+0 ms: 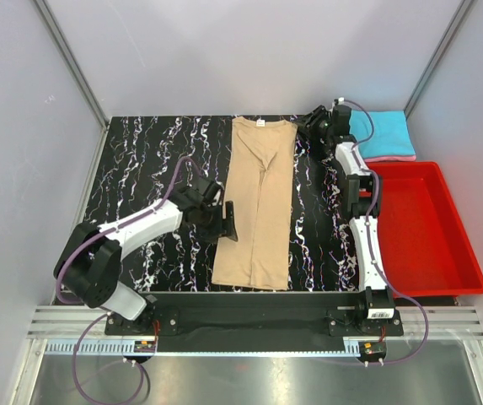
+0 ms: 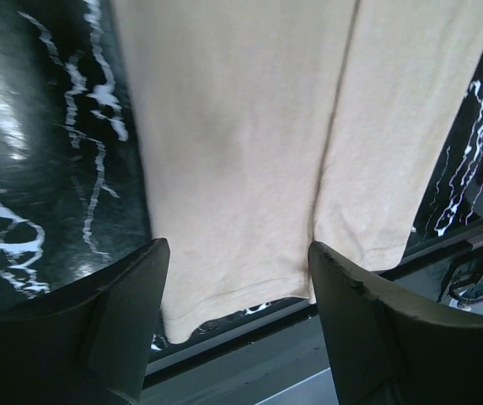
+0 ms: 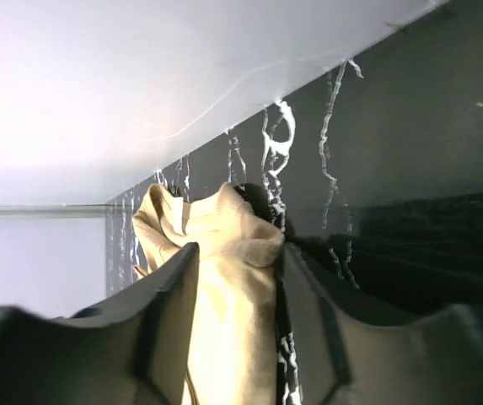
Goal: Fold and stack the t-shirts
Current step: Fold the tshirt
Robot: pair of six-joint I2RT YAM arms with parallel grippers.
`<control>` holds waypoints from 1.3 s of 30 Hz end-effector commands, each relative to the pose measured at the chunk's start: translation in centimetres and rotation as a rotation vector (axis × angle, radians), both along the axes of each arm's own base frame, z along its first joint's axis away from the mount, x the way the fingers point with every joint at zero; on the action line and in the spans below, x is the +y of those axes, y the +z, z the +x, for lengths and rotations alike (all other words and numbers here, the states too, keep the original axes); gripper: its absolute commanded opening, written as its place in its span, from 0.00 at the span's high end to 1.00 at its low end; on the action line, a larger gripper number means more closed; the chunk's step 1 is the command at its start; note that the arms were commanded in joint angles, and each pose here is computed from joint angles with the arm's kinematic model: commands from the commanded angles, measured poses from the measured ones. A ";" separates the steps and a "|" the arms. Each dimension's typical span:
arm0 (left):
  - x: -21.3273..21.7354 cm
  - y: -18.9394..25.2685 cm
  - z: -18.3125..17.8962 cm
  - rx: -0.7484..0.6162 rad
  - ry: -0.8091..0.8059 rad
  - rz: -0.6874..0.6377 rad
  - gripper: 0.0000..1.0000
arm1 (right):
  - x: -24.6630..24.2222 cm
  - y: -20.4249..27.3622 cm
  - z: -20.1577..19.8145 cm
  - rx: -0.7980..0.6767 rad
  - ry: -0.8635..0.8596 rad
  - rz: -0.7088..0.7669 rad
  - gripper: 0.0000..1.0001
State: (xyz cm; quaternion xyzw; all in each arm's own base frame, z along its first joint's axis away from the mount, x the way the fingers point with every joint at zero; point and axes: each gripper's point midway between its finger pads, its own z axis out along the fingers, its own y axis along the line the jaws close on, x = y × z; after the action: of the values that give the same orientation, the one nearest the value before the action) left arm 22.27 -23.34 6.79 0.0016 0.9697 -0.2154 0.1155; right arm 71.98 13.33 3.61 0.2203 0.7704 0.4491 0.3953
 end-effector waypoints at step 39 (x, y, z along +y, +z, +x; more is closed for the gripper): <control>3.9 -4.8 -9.4 0.102 -0.002 -0.021 0.47 | 7.4 2.1 -56.9 0.740 0.279 -0.406 0.40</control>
State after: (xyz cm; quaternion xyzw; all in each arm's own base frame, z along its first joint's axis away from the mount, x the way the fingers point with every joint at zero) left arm 13.02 -18.85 2.18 -0.0152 0.9754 -0.2099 0.0653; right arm 14.74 18.46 4.86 0.1612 0.9709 0.1686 0.0539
